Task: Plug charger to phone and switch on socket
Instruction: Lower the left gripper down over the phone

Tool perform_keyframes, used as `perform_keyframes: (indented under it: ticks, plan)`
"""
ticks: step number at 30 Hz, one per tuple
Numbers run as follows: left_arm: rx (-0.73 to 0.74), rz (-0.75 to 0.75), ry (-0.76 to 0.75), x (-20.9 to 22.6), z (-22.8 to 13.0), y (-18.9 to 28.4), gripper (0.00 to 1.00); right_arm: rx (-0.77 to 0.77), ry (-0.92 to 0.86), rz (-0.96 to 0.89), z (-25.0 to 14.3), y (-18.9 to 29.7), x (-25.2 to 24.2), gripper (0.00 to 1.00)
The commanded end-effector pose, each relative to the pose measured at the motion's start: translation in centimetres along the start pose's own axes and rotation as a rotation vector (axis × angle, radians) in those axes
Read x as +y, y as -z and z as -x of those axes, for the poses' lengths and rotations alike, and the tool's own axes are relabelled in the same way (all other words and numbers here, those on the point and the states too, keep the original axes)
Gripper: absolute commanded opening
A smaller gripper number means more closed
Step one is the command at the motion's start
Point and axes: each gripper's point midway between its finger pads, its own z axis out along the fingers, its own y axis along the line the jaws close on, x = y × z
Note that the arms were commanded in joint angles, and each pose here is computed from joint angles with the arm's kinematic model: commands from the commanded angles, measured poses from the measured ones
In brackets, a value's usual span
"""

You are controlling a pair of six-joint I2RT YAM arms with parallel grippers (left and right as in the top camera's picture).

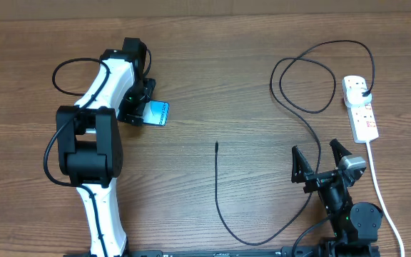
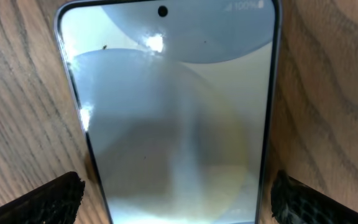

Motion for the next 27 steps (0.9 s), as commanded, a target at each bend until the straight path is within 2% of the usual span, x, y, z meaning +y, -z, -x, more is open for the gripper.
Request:
perform_keyframes:
  ticks: [1, 27]
  plan:
    - [-0.020, 0.028, 0.006, 0.7, 0.2, -1.2, 1.00, -0.004, -0.002, 0.000, -0.2, 0.0, 0.0, 1.00]
    - [-0.012, 0.010, 0.002, 0.8, -0.1, -2.5, 0.99, -0.004, -0.002, 0.000, -0.2, 0.0, 0.0, 1.00]
